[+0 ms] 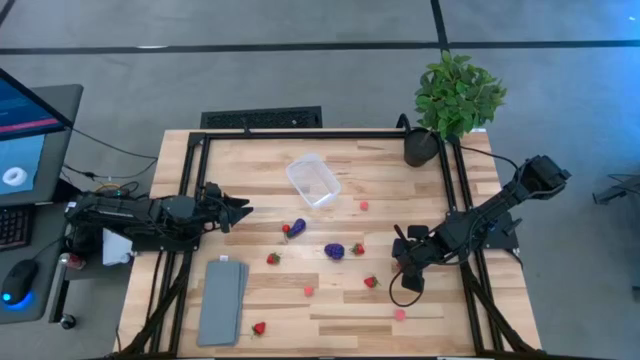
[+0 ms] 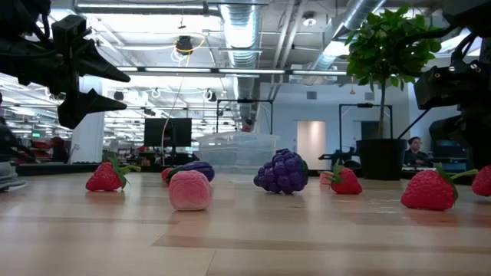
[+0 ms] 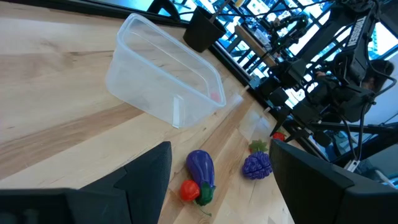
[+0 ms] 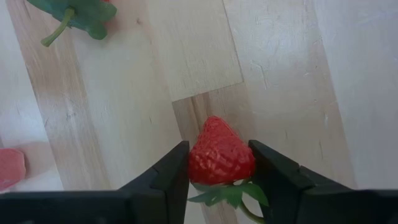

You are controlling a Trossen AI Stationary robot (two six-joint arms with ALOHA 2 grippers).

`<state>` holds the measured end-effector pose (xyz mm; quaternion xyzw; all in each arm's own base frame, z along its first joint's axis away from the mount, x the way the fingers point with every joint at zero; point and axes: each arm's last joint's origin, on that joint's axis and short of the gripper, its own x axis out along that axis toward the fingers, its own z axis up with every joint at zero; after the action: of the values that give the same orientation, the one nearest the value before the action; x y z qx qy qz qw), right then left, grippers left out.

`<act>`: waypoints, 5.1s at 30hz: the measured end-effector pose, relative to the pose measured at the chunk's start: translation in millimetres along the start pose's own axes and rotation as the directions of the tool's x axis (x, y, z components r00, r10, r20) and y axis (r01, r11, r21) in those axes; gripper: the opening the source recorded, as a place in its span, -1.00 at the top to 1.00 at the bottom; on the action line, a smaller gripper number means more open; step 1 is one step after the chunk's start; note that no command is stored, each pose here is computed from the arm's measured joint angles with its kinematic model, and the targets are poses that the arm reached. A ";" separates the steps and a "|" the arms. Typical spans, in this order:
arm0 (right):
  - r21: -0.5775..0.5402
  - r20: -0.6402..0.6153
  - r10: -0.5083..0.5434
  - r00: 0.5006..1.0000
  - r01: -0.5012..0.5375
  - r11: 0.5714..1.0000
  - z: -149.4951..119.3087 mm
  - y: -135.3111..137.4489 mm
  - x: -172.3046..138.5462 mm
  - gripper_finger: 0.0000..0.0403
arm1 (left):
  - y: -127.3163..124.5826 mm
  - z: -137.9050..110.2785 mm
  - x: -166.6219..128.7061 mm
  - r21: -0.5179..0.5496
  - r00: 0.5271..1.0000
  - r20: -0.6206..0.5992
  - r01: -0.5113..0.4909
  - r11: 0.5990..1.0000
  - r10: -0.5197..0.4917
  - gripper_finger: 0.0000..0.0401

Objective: Pick and placing Produce into tupperware
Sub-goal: Put the strawberry into the transparent container

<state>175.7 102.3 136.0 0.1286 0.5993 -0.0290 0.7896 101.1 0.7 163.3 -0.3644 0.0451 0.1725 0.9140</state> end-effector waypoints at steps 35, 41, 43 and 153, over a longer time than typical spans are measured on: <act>0.000 0.001 0.001 1.000 -0.001 1.000 0.1 0.1 0.0 0.11 | 0.0 0.0 0.0 0.001 1.000 0.000 0.000 1.000 0.000 -0.30; 0.000 0.001 0.000 1.000 0.000 1.000 0.1 0.0 0.0 0.08 | 0.1 -0.1 0.0 0.001 1.000 -0.001 0.000 1.000 0.000 -0.30; 0.000 0.001 0.001 1.000 -0.001 1.000 0.1 0.1 0.0 0.11 | 0.0 0.0 0.0 0.001 1.000 0.000 0.000 1.000 0.000 -0.30; 0.032 -0.053 -0.021 0.998 0.023 0.999 -3.8 -2.7 1.3 0.00 | 0.0 -0.1 0.0 0.001 1.000 -0.001 0.000 1.000 0.000 -0.30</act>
<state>172.0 100.7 133.3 0.1359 0.6205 -0.0441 0.7711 101.1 0.7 163.2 -0.3638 0.0457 0.1722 0.9143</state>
